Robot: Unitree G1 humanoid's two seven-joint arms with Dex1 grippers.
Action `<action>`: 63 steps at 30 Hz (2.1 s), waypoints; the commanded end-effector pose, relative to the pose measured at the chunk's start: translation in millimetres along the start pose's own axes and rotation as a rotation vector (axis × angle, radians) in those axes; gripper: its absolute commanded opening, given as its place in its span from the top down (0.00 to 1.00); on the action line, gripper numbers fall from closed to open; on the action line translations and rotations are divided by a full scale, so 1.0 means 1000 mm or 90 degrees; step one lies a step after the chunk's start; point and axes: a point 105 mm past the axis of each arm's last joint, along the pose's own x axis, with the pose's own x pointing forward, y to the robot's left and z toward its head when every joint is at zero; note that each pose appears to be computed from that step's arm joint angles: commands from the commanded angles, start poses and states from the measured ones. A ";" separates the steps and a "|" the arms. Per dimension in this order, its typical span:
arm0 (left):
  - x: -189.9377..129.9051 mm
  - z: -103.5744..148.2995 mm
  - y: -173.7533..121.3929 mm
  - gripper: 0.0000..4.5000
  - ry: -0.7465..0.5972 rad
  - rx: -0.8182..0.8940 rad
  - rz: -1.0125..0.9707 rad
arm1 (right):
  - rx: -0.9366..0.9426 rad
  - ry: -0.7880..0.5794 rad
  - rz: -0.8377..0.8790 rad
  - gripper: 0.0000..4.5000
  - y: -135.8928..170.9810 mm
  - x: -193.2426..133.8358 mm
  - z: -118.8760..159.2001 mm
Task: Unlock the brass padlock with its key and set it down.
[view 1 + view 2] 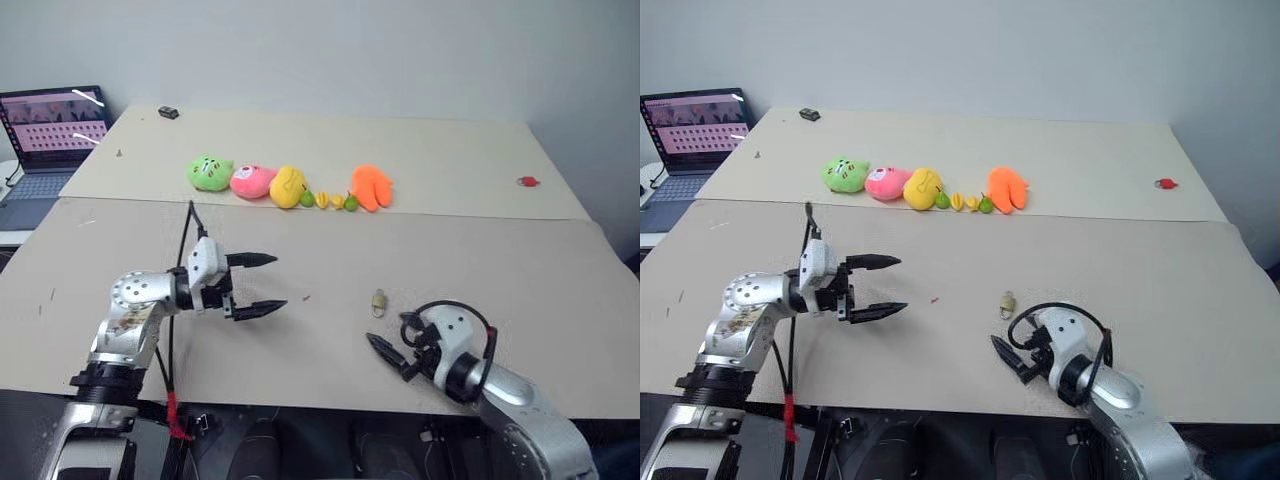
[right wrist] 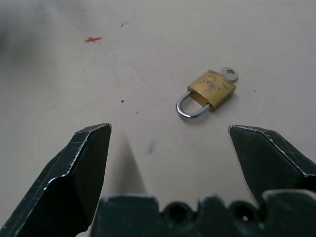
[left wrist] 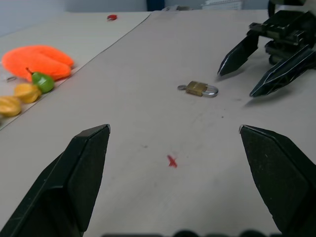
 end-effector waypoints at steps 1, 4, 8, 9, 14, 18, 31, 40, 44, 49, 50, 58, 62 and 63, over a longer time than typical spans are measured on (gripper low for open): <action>0.009 0.012 0.001 0.01 -0.017 0.014 -0.025 | -0.012 -0.007 -0.020 0.00 0.006 0.004 0.013; 0.015 0.013 -0.004 0.01 -0.019 0.004 -0.052 | -0.014 0.000 -0.058 0.00 0.007 0.012 0.012; 0.019 0.020 -0.007 0.01 -0.026 0.003 -0.077 | -0.016 -0.005 -0.091 0.00 0.010 0.014 0.012; 0.020 0.021 -0.006 0.01 -0.028 0.004 -0.077 | -0.014 -0.005 -0.096 0.00 0.010 0.014 0.012; 0.025 0.031 -0.001 0.01 -0.040 -0.005 -0.073 | -0.023 -0.009 -0.177 0.00 0.003 0.021 0.013; 0.024 0.035 -0.006 0.01 -0.043 -0.007 -0.079 | -0.009 -0.018 -0.223 0.00 -0.005 0.026 0.015; 0.021 0.039 -0.005 0.01 -0.041 -0.006 -0.065 | 0.004 -0.031 -0.261 0.00 -0.019 0.030 0.019; 0.021 0.040 -0.002 0.00 -0.042 -0.004 -0.056 | -0.005 -0.029 -0.226 0.05 -0.009 0.030 0.017; 0.021 0.040 -0.001 0.00 -0.042 -0.003 -0.053 | -0.012 -0.031 -0.221 0.32 -0.008 0.032 0.017; 0.021 0.040 -0.002 0.00 -0.043 -0.005 -0.046 | -0.014 -0.034 -0.222 0.71 -0.008 0.037 0.019; 0.020 0.040 -0.002 0.00 -0.043 -0.006 -0.043 | -0.019 -0.035 -0.222 0.79 -0.009 0.038 0.020; 0.019 0.038 -0.002 0.00 -0.044 -0.006 -0.026 | -0.021 -0.042 -0.218 0.80 -0.013 0.043 0.023; 0.018 0.037 -0.004 0.00 -0.044 -0.006 -0.021 | -0.031 -0.040 -0.208 0.80 -0.015 0.043 0.022; 0.018 0.036 -0.004 0.00 -0.045 -0.007 -0.017 | -0.031 -0.040 -0.207 0.80 -0.016 0.043 0.022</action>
